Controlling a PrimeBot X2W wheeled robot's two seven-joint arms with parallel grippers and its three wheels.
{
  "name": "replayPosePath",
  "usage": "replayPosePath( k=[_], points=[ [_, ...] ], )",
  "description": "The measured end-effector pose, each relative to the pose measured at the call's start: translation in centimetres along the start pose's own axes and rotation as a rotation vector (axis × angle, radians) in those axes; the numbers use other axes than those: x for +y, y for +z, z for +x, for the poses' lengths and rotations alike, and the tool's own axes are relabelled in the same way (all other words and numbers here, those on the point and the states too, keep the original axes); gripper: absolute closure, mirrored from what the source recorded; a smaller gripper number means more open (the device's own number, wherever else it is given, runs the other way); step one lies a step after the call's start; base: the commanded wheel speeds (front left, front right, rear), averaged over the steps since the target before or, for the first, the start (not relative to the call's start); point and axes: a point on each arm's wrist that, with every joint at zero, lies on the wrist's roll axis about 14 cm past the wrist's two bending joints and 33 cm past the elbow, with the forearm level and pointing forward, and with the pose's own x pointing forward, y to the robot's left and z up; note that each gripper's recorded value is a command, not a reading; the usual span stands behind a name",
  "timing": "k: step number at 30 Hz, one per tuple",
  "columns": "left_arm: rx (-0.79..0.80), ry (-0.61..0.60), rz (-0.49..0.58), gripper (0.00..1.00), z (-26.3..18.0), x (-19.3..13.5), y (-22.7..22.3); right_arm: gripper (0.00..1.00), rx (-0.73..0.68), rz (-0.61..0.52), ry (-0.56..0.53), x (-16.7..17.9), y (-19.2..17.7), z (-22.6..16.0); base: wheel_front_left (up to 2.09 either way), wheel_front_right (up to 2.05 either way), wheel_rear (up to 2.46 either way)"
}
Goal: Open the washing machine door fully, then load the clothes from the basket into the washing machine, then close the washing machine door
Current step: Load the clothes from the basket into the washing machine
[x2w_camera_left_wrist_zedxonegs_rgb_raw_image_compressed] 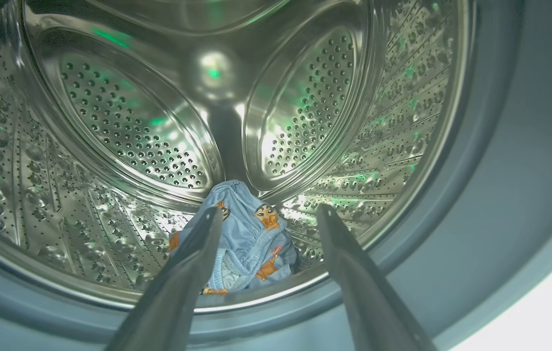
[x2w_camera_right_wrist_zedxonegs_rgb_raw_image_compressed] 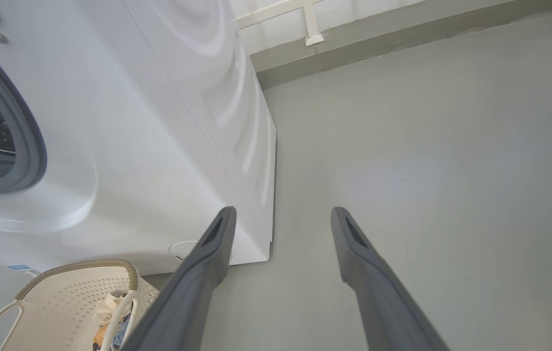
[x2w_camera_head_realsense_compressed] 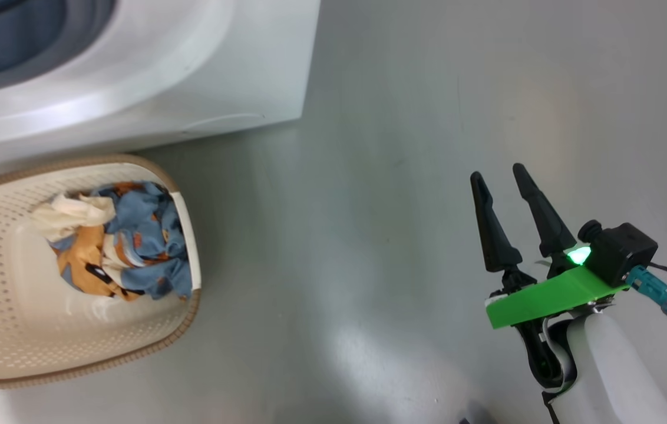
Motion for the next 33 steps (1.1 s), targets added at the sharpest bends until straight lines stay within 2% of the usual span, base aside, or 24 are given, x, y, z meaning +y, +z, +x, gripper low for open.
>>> replayPosePath(
  k=[12, 17, 33],
  points=[
    [-0.023, 0.118, 0.014, 0.0, -8.7, 0.1, 1.8, 0.0, -0.064, -0.034, 0.049, 2.2, 3.2, -2.1, 0.0, 0.0, 0.0],
    [-0.059, 0.166, 0.056, 0.0, -11.9, 0.4, 3.6, 0.0, -0.086, -0.056, 0.06, 2.7, 4.3, -3.4, 0.0, 0.0, 0.0],
    [-0.004, 0.258, 0.047, 0.0, -21.7, -1.2, 3.0, 0.0, -0.184, -0.086, 0.081, 4.1, 8.1, -8.0, 0.0, 0.0, 0.0]
  ],
)
